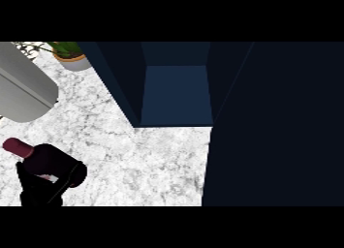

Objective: Pick up the wine, place it into the cabinet and close the cabinet

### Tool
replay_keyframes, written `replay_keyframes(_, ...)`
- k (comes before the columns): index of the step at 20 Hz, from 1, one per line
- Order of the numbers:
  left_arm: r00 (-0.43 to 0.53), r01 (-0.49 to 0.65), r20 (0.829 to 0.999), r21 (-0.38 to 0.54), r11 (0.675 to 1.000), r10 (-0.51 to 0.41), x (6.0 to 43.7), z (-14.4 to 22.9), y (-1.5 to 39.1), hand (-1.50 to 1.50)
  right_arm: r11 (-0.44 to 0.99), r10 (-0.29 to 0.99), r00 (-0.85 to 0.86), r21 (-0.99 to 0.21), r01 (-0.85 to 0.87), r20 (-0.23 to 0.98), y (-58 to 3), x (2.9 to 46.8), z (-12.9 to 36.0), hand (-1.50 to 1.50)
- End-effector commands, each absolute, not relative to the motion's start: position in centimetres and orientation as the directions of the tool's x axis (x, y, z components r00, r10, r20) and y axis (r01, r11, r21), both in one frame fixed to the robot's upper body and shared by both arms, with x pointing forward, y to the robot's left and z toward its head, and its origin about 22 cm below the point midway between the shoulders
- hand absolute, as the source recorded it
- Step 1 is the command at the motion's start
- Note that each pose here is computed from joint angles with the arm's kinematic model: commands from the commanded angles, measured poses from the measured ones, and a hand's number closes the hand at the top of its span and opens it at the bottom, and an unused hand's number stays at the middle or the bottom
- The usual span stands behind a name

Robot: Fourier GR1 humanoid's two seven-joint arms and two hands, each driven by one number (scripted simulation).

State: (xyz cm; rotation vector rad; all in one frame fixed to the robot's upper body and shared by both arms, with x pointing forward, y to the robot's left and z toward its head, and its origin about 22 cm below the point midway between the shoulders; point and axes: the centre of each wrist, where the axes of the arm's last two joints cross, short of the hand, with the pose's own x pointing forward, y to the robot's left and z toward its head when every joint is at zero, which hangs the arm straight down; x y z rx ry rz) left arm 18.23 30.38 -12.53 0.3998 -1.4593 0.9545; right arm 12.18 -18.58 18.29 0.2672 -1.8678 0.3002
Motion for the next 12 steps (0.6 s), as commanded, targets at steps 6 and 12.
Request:
replay_keyframes(6,-0.195,-0.724,0.945,-0.32,0.611,0.264,21.1,-11.9,29.6,1.5,0.929,-0.09,-0.378,-0.06,-0.366,0.921,-20.1,7.2,21.6,-1.5)
replay_keyframes(12,-0.148,-0.728,0.963,-0.26,0.634,0.225,22.1,-13.0,27.6,1.5,0.934,-0.092,-0.357,-0.043,-0.354,0.929,-20.8,7.6,21.1,-1.5)
